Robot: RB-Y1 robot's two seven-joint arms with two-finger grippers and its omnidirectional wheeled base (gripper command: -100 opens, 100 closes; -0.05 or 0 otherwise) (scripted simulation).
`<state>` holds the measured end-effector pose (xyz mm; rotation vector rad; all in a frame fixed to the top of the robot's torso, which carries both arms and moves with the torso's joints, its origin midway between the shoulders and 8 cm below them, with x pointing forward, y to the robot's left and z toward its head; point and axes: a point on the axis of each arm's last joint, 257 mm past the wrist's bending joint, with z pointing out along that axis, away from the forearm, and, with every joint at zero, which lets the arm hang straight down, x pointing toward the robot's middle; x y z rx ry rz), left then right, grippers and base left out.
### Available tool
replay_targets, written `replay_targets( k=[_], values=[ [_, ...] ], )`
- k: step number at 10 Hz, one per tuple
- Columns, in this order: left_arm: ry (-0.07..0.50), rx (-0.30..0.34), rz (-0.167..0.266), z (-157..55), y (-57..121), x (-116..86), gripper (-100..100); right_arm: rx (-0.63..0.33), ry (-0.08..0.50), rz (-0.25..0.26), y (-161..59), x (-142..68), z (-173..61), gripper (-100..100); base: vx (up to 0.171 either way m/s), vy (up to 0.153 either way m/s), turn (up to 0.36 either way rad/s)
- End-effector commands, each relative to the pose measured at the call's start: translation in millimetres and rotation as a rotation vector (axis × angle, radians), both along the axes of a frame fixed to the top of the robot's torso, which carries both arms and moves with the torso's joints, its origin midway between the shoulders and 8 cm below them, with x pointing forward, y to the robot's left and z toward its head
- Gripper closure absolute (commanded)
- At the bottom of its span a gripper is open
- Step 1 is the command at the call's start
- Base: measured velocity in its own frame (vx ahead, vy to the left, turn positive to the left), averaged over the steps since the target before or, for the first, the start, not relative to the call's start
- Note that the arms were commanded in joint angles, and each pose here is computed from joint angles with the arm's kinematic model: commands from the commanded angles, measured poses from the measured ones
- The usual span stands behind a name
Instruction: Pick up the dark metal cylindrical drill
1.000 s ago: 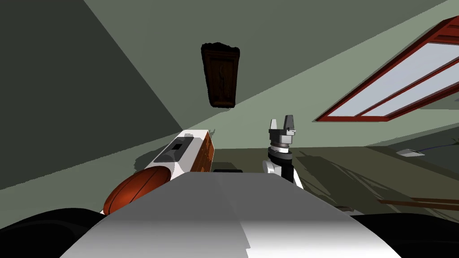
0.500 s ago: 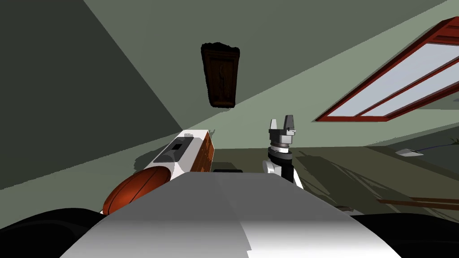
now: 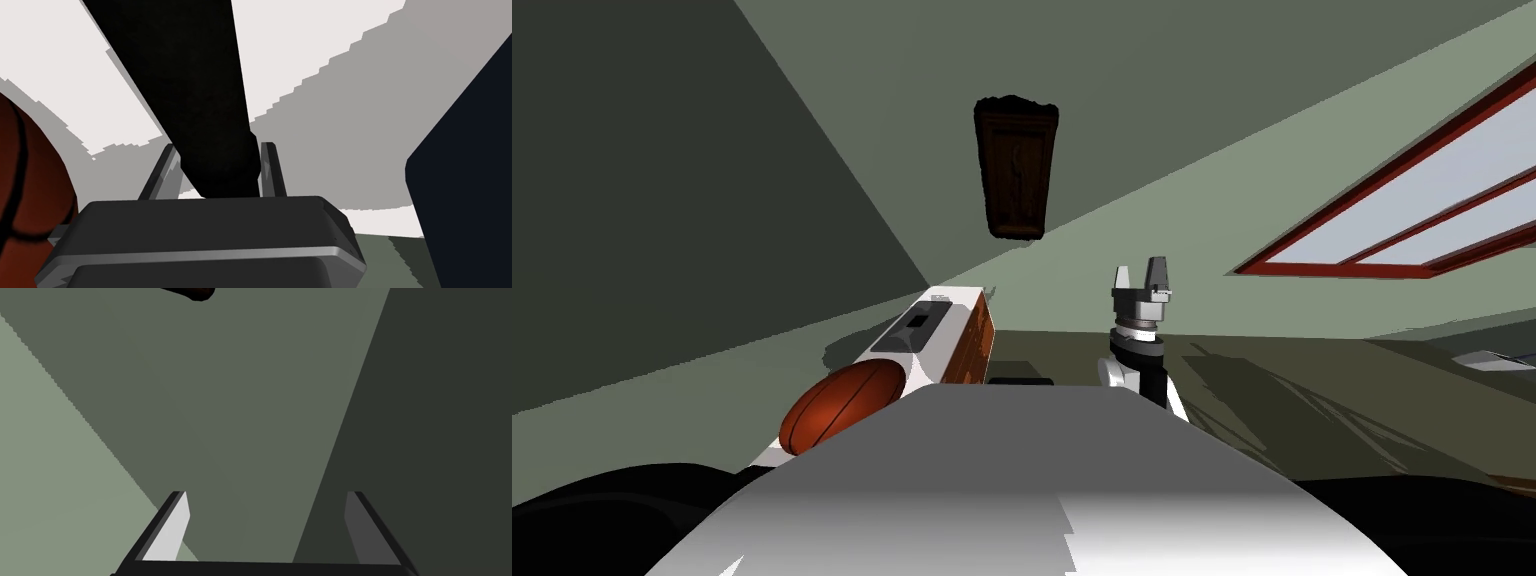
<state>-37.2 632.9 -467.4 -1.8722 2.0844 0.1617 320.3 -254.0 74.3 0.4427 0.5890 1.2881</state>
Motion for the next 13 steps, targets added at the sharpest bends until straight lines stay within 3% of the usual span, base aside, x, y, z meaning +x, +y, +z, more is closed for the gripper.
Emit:
replay_targets(
  k=[1,2,3,5,6,7,10,12,13],
  values=[
    [-0.008,-0.018,0.02,-2,-8.8,9,100,0.0,0.0,0.0,0,0,0,0,-0.024,0.017,0.066],
    [0.001,-0.008,-0.003,-2,-7.5,9,100,0.0,0.0,0.0,0,0,0,0,-0.009,0.008,0.007],
    [0.0,-0.025,-0.013,-2,-15.4,26,100,0.0,0.0,0.0,0,0,0,0,-0.02,0.014,0.138],
    [0.008,-0.012,-0.035,-1,-13.1,25,100,0.0,0.0,0.0,0,0,0,0,-0.017,0.008,0.023],
    [0.006,-0.026,-0.039,0,-20.3,42,100,0.0,0.0,0.0,0,0,0,0,-0.024,0.014,0.146],
    [0.011,-0.015,-0.054,1,-18.3,42,100,0.0,0.0,0.0,0,0,0,0,-0.023,0.01,0.058],
    [0.011,-0.018,-0.086,6,-29.2,74,100,0.0,0.0,0.0,0,0,0,0,-0.031,0.023,0.105],
    [0.013,-0.003,-0.091,7,-25.7,74,100,0.0,0.0,0.0,0,0,0,0,-0.015,0.012,0.022],
    [0.011,0.0,-0.102,11,-30.4,90,100,0.0,0.0,0.0,0,0,0,0,-0.022,0.014,0.133]
  ],
)
